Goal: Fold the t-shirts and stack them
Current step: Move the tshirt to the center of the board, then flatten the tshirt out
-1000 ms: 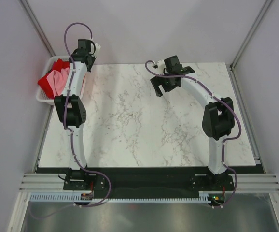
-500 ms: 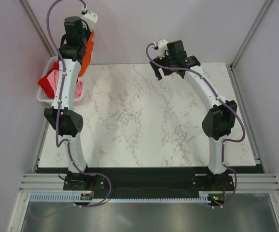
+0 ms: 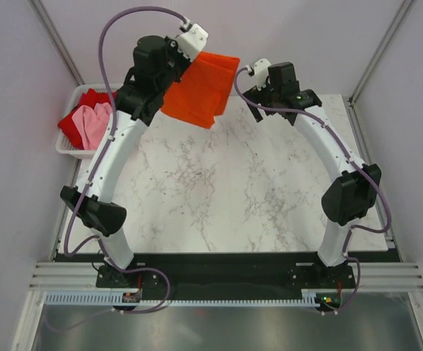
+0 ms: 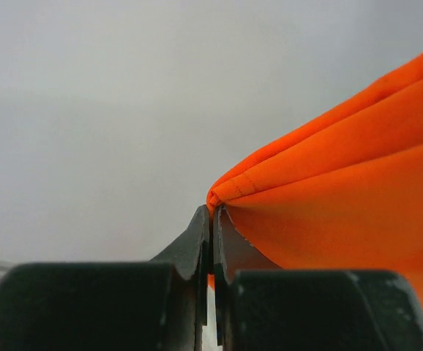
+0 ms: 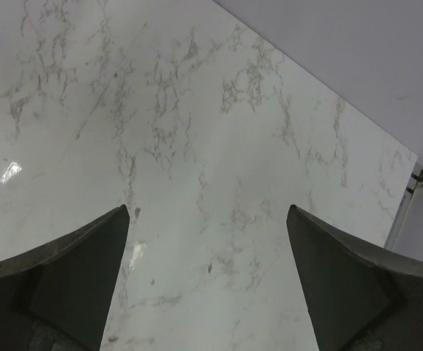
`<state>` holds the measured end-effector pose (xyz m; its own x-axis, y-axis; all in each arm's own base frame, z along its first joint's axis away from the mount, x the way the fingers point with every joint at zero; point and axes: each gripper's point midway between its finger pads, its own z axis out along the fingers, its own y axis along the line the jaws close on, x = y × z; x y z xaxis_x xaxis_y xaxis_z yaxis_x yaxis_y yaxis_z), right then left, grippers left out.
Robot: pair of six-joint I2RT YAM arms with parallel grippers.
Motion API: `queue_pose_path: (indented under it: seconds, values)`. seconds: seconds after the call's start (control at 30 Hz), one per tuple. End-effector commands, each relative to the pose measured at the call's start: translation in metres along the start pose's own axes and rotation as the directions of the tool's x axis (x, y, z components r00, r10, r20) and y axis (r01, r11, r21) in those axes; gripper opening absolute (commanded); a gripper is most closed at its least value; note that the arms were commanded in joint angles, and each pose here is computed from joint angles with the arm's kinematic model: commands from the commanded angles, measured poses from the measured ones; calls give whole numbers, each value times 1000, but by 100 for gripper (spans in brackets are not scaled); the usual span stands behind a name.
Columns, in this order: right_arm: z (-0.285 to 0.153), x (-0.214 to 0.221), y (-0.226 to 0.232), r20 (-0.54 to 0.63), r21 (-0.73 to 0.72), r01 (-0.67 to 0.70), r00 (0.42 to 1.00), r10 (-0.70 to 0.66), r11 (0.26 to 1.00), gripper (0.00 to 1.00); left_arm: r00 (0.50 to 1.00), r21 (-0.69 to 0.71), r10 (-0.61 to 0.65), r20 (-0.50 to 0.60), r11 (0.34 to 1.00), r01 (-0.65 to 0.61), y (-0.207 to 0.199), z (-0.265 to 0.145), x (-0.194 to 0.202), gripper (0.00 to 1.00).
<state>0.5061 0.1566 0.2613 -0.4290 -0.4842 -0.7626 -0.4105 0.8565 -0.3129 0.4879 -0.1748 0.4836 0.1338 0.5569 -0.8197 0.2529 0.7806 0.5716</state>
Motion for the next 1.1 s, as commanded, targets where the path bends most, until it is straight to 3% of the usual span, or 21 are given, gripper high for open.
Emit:
queue_pose_path:
  seconds: [0.0,0.23,0.27,0.3,0.33,0.37,0.4,0.5,0.53,0.6,0.63,0.67,0.73,0.77,0.8,0.83,0.9,0.97,1.07]
  values:
    - [-40,-5,-6,51,-43,53,997,-51,998,98,997,110,-37,-68,993,45,-47,6,28,2]
    - [-64,32,1,16,-116,82,997,-81,990,98,948,304,-141,-287,925,229,-151,37,112,2]
    - [-64,36,6,17,-142,91,996,-90,986,98,940,309,-146,-308,919,245,-161,46,121,6]
    - [-62,47,13,5,-174,119,993,-120,978,98,928,279,-165,-333,923,264,-163,56,129,30]
    - [-65,47,20,23,-210,128,992,-126,969,98,909,255,-163,-383,927,274,-177,73,153,41]
    - [-66,49,24,29,-231,142,990,-139,963,98,921,206,-197,-337,939,276,-159,84,133,46]
    - [-64,52,29,34,-253,154,988,-150,955,98,920,146,-212,-329,951,271,-144,90,130,64]
    - [-65,46,50,133,-344,250,967,-216,905,91,935,11,-247,-256,966,258,-93,88,109,83]
    - [-63,45,55,190,-361,334,940,-282,871,84,930,-4,-243,-275,968,252,-88,83,117,83]
    - [-58,39,82,307,-398,432,894,-326,809,83,919,-61,-290,-266,957,284,-60,60,113,83]
    - [-53,38,91,329,-386,469,875,-356,795,82,893,-78,-300,-335,954,291,-58,51,145,82]
    - [-49,33,108,379,-360,565,816,-436,743,81,891,-103,-327,-314,945,311,-41,30,135,79]
    - [-32,34,132,422,-352,657,747,-514,666,75,846,-138,-358,-395,934,331,-37,7,175,70]
    - [-29,31,151,463,-341,725,684,-564,599,73,837,-141,-361,-411,932,333,-34,-3,182,65]
    - [-13,29,162,467,-347,740,669,-578,576,71,840,-157,-374,-393,927,340,-18,-22,179,56]
    - [-6,27,170,479,-345,753,655,-585,560,67,816,-146,-366,-447,930,337,-29,-33,202,49]
    - [16,13,186,511,-318,769,631,-583,554,65,799,-156,-392,-456,919,361,-18,-56,211,33]
    - [32,-14,188,558,-232,773,603,-570,591,65,762,-126,-400,-509,910,394,-32,-75,233,37]
    - [68,-17,195,550,-212,759,614,-566,616,65,740,-127,-403,-539,907,402,-38,-101,248,43]
